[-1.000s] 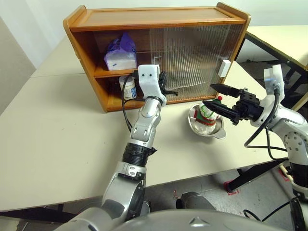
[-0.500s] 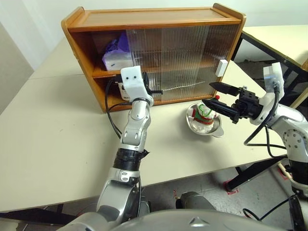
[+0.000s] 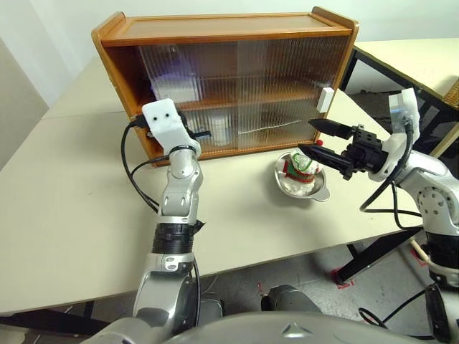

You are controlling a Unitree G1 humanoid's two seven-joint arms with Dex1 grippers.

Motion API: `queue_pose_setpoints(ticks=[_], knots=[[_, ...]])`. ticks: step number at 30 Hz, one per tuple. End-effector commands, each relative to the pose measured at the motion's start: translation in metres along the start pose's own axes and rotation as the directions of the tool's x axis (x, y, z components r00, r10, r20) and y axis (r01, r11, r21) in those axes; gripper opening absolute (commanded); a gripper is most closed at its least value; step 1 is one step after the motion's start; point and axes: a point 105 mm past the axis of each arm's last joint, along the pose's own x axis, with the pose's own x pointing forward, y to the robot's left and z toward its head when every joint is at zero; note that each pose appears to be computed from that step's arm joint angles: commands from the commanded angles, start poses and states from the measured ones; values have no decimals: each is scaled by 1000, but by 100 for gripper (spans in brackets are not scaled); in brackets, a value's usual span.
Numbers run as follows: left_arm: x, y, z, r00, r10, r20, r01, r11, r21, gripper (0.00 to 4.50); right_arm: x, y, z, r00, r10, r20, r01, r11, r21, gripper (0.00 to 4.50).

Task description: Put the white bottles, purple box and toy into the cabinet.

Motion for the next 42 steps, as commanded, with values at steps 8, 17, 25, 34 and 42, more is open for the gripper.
queue_pose_setpoints(ticks=[8,17,25,34,42], knots=[[13,55,2,984,177,7,-177,984,31,3,4,-1,-3,1000,9,-8,-9,1000,-6,450],[14,43,6,996,82,38,-84,995,50,3,2,-2,-3,1000,4,-6,-4,1000,-10,450],[4,-13,19,967,-239,92,243,969,-33,3,4,-4,-3,1000,4,-2,-4,1000,-14,450],[-21,-41,20,839,-536,92,543,837,-75,3,7,-5,-1,1000,10,1,-9,1000,-18,450],[-58,-46,32,465,-877,121,876,436,-205,65,8,-4,-2,1000,15,0,-15,1000,-18,450]])
